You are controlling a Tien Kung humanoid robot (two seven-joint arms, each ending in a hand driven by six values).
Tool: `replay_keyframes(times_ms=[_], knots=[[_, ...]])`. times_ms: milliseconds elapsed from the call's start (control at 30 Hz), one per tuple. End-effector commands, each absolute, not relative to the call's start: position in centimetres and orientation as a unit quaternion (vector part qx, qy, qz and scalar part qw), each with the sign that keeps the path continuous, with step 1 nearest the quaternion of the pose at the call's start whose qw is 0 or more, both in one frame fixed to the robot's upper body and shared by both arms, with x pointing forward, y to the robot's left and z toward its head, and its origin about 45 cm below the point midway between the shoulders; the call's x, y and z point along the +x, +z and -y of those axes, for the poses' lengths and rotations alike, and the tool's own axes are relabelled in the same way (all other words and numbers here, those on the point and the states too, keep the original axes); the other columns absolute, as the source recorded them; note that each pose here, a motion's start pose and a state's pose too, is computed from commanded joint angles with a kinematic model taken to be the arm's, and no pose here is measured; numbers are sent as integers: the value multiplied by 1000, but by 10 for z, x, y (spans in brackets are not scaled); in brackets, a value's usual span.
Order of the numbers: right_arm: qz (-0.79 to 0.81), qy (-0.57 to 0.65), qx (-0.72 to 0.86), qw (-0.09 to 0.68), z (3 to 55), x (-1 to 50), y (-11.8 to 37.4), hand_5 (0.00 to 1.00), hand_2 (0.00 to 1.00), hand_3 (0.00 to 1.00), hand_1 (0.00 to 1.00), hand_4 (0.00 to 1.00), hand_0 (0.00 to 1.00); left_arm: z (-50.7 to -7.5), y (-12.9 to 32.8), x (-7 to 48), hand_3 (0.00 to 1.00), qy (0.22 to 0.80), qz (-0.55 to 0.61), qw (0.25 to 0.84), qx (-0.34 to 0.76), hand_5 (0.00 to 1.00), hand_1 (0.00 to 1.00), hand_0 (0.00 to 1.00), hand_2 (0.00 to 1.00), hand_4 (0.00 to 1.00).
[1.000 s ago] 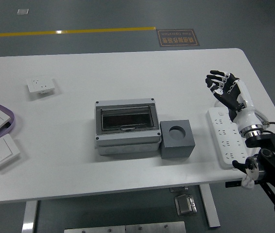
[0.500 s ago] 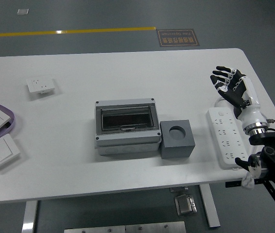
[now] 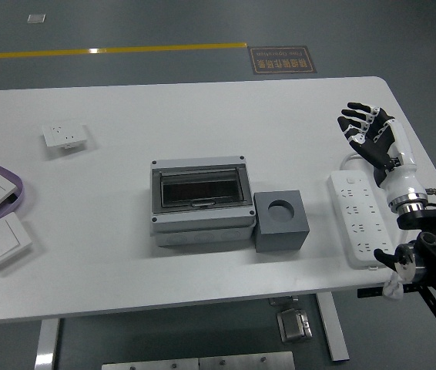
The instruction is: Pick up the cylinder from the cube,place it in the box,flap close box
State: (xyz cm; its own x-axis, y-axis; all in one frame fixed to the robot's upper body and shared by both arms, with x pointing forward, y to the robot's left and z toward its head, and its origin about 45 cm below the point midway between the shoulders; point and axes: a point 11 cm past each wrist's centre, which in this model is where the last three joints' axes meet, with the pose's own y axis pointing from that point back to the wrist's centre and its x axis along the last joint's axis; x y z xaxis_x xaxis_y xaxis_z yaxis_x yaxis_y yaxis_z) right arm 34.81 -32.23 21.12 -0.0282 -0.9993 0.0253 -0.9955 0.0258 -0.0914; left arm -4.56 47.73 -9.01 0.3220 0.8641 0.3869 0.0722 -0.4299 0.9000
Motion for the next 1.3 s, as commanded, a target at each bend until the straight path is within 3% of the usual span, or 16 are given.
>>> replay_keyframes(times_ms=[1300], knots=[[-724,-12,-688,44,326,349,208,193,632,629,629,755,680,-475,-91,-50,677,472,-339,415,700,269,628,608,646,717]])
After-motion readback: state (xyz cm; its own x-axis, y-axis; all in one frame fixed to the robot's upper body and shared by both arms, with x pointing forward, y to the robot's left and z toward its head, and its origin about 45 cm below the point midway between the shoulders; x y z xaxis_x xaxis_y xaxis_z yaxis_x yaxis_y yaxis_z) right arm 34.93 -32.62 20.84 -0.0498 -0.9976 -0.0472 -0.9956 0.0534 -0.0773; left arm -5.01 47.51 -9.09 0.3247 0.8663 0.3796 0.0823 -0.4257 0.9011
